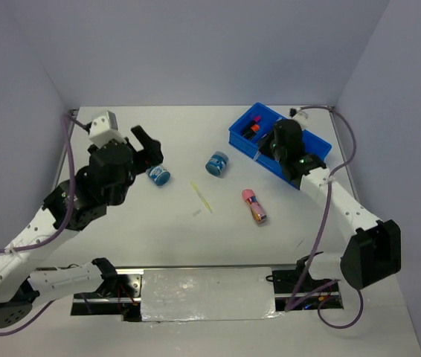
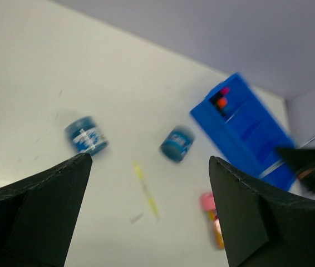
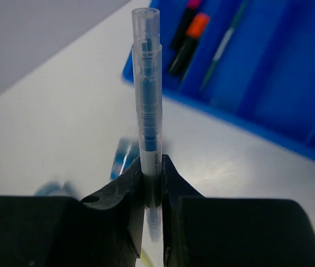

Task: Sort the stationery into containers
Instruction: Place the pen in the storage box, then pick up the pen from the center of the board.

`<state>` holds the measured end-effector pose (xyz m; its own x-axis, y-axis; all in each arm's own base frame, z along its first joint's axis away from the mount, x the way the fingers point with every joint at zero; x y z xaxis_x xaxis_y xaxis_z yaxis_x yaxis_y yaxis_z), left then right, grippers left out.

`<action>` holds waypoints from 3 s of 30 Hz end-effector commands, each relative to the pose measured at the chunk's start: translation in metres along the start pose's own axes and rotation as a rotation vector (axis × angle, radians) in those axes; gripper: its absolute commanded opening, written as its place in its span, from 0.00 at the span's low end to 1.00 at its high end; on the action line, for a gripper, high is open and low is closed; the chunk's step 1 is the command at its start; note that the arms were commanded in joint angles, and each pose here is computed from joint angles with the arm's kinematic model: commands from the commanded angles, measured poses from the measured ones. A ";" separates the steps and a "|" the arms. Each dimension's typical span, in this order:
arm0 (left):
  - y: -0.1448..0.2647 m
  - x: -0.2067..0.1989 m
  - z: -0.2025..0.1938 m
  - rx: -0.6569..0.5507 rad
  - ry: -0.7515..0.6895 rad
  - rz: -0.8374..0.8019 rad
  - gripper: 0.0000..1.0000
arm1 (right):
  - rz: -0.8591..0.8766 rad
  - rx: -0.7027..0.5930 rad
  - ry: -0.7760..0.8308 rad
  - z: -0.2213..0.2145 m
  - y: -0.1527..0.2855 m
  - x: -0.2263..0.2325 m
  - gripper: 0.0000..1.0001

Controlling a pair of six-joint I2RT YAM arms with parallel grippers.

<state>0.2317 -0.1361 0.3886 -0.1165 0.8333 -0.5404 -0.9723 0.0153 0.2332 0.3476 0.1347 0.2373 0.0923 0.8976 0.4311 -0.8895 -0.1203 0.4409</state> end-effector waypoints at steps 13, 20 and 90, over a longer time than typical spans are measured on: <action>0.006 0.062 -0.123 0.363 -0.257 -0.112 0.99 | -0.379 0.016 -0.250 0.052 -0.136 -0.086 0.05; 0.008 0.086 -0.152 0.431 -0.286 -0.102 0.99 | -0.405 0.069 -0.217 0.042 -0.162 -0.098 0.09; 0.034 0.094 -0.100 0.352 -0.418 -0.107 0.99 | 0.402 0.528 0.792 -0.174 -0.022 0.125 0.00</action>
<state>0.1570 -0.1040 0.2554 0.1689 0.9629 -0.2104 -0.8291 0.2542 0.4980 0.2992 0.3116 0.0639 -0.6334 0.7736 0.0154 -0.3726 -0.3224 0.8702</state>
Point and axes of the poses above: each gripper's point midway between its finger pads, its own y axis back along the fingers, its own x axis along the line the jaws close on, z = x × y, the point moved 4 cm from there along y, back along the fingers, and after that the axes turned 5 degrees about y, right-handed, at the moved point
